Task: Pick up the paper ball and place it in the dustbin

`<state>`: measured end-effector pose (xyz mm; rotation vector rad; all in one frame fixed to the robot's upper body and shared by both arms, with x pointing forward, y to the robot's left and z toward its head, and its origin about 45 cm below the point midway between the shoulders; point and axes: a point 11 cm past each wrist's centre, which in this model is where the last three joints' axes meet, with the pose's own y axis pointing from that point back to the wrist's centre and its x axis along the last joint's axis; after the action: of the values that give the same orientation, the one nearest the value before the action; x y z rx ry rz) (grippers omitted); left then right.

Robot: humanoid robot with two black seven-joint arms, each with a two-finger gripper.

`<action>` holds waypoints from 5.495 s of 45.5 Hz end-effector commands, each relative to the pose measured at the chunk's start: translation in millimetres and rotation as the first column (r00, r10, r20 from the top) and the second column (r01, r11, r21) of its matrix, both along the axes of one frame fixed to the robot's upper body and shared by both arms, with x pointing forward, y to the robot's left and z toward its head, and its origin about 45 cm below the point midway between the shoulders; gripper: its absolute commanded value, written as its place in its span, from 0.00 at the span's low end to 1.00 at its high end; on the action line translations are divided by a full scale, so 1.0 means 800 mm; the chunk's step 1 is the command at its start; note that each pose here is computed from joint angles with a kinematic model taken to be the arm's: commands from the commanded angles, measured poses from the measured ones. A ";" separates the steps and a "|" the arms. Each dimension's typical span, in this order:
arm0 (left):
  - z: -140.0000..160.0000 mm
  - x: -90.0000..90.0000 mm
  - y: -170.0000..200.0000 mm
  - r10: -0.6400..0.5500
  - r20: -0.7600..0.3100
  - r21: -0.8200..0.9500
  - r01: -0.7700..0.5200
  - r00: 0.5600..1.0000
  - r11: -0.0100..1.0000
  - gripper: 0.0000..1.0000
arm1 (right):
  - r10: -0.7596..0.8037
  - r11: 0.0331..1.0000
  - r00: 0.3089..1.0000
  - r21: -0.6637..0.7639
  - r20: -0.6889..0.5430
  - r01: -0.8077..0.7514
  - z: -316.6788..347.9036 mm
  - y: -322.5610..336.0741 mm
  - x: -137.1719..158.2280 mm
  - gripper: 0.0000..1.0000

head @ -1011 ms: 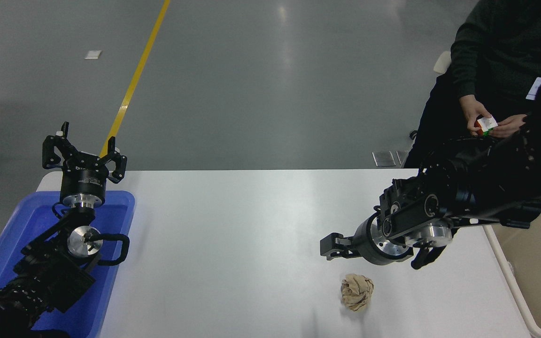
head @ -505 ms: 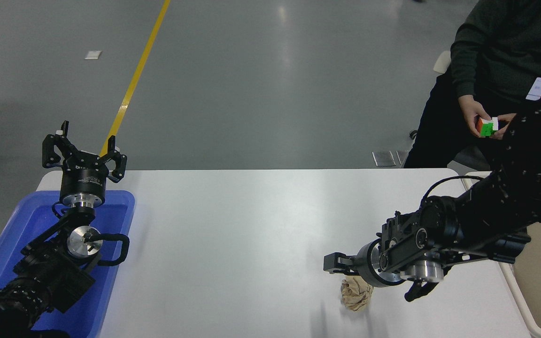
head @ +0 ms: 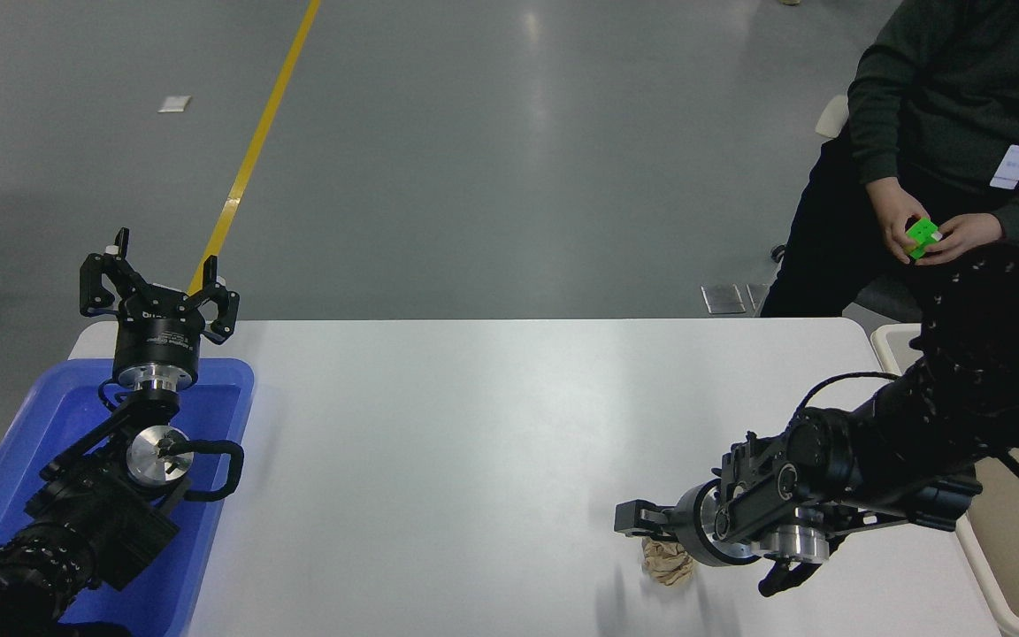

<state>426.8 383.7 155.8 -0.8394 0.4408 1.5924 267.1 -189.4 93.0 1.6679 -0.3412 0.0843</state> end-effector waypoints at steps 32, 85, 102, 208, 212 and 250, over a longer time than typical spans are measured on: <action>-0.001 0.000 0.000 0.000 -0.001 0.000 0.000 1.000 1.000 0.99 | 0.015 0.996 1.000 0.085 0.016 -0.016 -0.026 0.012 -0.003 0.55; 0.000 0.000 0.000 -0.001 0.000 0.001 0.001 1.000 1.000 0.99 | 0.235 0.971 0.966 0.028 0.106 -0.239 0.208 0.012 0.069 0.00; 0.000 0.000 0.000 -0.001 0.000 0.001 0.001 1.000 1.000 0.99 | 0.255 0.965 0.966 -0.067 0.047 -0.252 0.332 -0.057 0.081 0.00; -0.001 0.000 0.000 0.000 -0.001 0.000 0.000 1.000 1.000 0.99 | -0.926 0.111 -0.051 0.401 0.373 0.909 -0.041 -0.451 0.039 1.00; 0.000 0.000 0.000 0.000 0.000 0.000 0.000 1.000 1.000 0.99 | -0.926 0.111 -0.053 0.404 0.374 0.908 -0.039 -0.453 0.041 1.00; -0.001 0.000 0.000 0.001 -0.002 0.001 -0.001 1.000 1.000 0.99 | -0.931 0.180 -0.064 0.605 0.359 0.776 0.089 -0.451 0.160 1.00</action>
<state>426.7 383.7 155.6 -0.8386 0.4411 1.5924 358.3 -552.5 119.4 1.0980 -2.0586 -0.4098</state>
